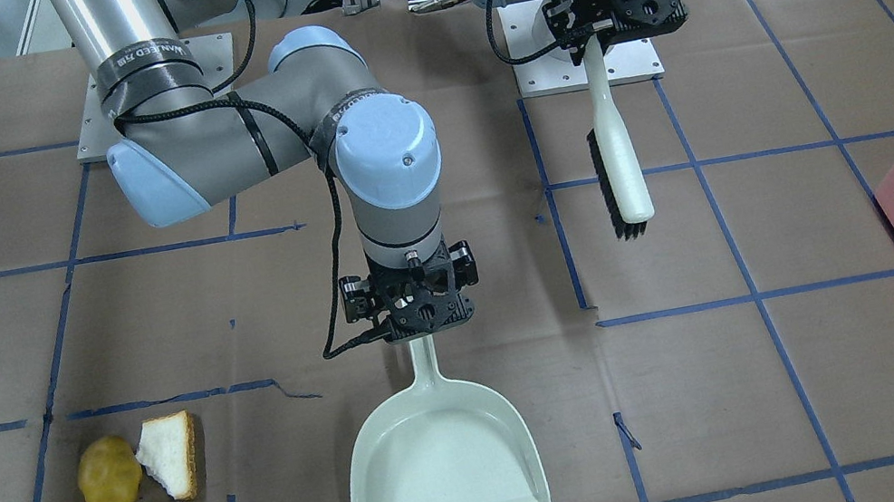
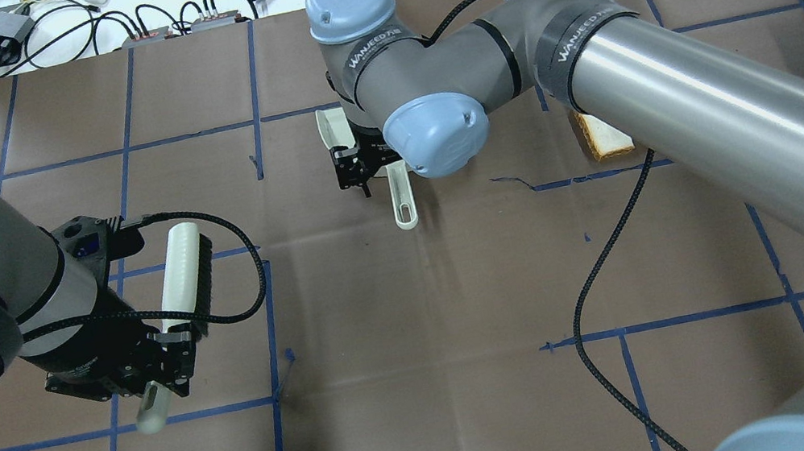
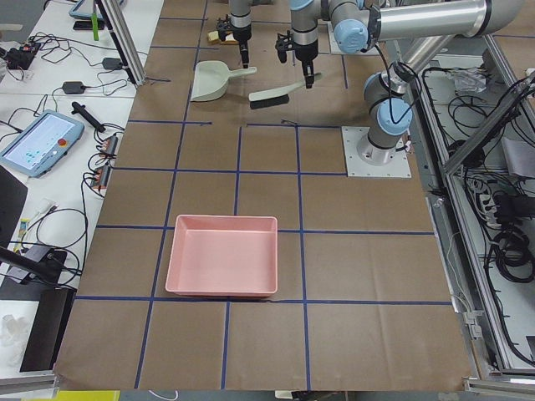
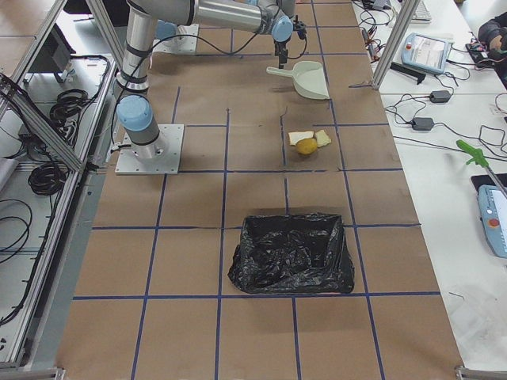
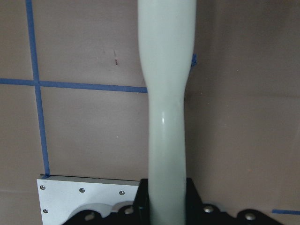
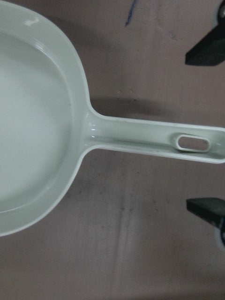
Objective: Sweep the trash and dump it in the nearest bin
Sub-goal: 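Grasp the white dustpan handle with the right gripper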
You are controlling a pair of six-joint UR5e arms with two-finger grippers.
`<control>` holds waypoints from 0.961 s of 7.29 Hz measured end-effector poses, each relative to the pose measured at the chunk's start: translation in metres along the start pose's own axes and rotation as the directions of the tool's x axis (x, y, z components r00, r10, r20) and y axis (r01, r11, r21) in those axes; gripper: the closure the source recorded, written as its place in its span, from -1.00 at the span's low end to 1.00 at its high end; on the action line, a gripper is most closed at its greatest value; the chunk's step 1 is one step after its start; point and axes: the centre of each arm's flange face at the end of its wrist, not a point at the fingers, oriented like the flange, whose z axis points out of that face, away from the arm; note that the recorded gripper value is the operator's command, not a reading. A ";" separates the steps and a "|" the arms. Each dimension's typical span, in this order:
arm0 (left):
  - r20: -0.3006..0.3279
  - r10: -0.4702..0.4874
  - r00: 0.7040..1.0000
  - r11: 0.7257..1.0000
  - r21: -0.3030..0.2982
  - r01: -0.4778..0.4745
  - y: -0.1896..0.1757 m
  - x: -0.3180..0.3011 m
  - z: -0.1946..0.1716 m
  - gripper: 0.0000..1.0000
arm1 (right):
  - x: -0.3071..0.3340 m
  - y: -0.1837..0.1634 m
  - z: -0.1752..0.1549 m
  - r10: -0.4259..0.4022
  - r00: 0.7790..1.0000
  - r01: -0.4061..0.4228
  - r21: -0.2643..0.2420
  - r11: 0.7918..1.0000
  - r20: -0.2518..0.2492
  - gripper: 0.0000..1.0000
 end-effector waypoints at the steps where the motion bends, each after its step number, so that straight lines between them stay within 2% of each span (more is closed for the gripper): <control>1: 0.000 0.000 1.000 1.000 0.001 0.000 -0.001 0.000 0.000 0.91 | 0.001 -0.006 0.006 0.004 1.000 -0.003 0.022 1.000 -0.011 -1.00; 4: 0.000 -0.001 1.000 1.000 -0.001 0.001 -0.011 0.000 0.004 0.91 | -0.002 -0.022 0.035 0.012 1.000 -0.011 0.067 0.998 -0.013 -1.00; 7: -0.001 -0.001 1.000 1.000 -0.010 0.001 -0.016 0.000 0.008 0.91 | -0.005 -0.024 0.060 0.024 1.000 -0.023 0.040 0.999 -0.019 -1.00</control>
